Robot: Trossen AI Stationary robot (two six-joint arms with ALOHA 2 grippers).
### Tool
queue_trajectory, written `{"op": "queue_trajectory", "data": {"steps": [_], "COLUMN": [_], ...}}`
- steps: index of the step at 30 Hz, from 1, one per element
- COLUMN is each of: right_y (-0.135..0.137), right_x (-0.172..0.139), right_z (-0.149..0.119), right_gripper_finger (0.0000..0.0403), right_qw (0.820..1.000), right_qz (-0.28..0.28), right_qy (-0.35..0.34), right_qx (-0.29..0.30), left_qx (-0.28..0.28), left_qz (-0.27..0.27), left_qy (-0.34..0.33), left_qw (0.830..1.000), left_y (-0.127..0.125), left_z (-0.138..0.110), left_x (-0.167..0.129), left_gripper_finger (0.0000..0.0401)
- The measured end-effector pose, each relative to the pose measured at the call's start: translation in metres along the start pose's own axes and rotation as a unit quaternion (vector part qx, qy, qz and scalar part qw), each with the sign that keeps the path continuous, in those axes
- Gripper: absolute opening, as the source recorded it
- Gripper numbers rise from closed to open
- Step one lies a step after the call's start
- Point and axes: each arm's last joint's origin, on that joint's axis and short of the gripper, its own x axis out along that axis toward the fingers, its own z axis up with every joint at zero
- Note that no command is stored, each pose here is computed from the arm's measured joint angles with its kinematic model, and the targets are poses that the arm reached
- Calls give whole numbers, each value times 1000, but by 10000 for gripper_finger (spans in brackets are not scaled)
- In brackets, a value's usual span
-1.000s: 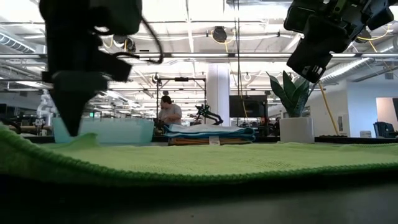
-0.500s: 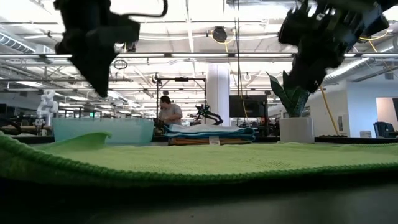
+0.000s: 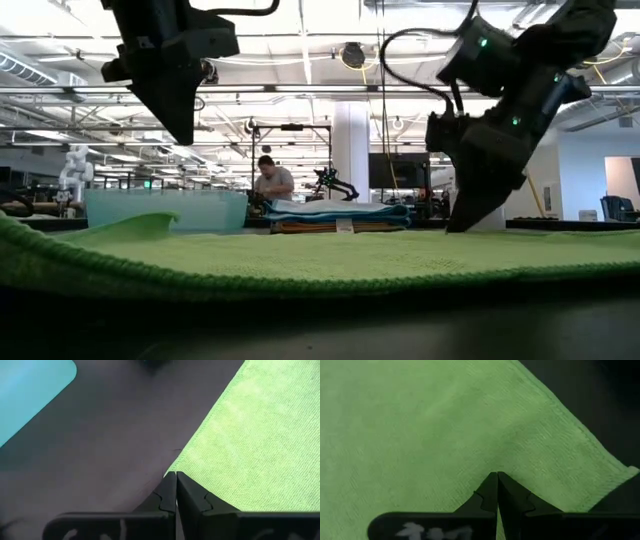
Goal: Fold microfiber towels
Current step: Fold the green microfiber towel
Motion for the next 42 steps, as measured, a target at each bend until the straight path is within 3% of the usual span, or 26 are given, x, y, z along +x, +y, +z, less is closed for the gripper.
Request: {"op": "queue_trajectory", "data": {"steps": [5, 14, 27, 30, 33, 37, 42], "right_y": [-12, -20, -17, -22, -32, -46, -56], "right_x": [-2, -33, -75, -79, -81, -83, -84], "right_z": [-5, -23, -11, -10, -12, -19, -18], "right_gripper_finger": [0, 0, 1, 16, 42, 84, 126], "right_qw": [998, 988, 996, 995, 992, 979, 971], "right_qz": [-33, -77, -6, 10, -12, -38, -30], "right_qy": [48, 129, 27, 35, 56, 105, 124], "right_qx": [1, 40, 90, 93, 114, 167, 204], "left_qx": [-9, -6, 2, 3, -5, -32, -64], "left_qz": [0, -1, 9, 12, 15, 15, 16], "left_qy": [0, 1, 0, 1, 3, 16, 31], "left_qw": [1000, 1000, 1000, 1000, 1000, 999, 997], "left_y": [0, 0, 5, 7, 9, 12, 17], "left_z": [0, 0, 10, 14, 18, 23, 31], "left_x": [0, 0, 5, 8, 10, 13, 18], "left_gripper_finger": [5, 14, 17, 8, 3, 19, 40]}}
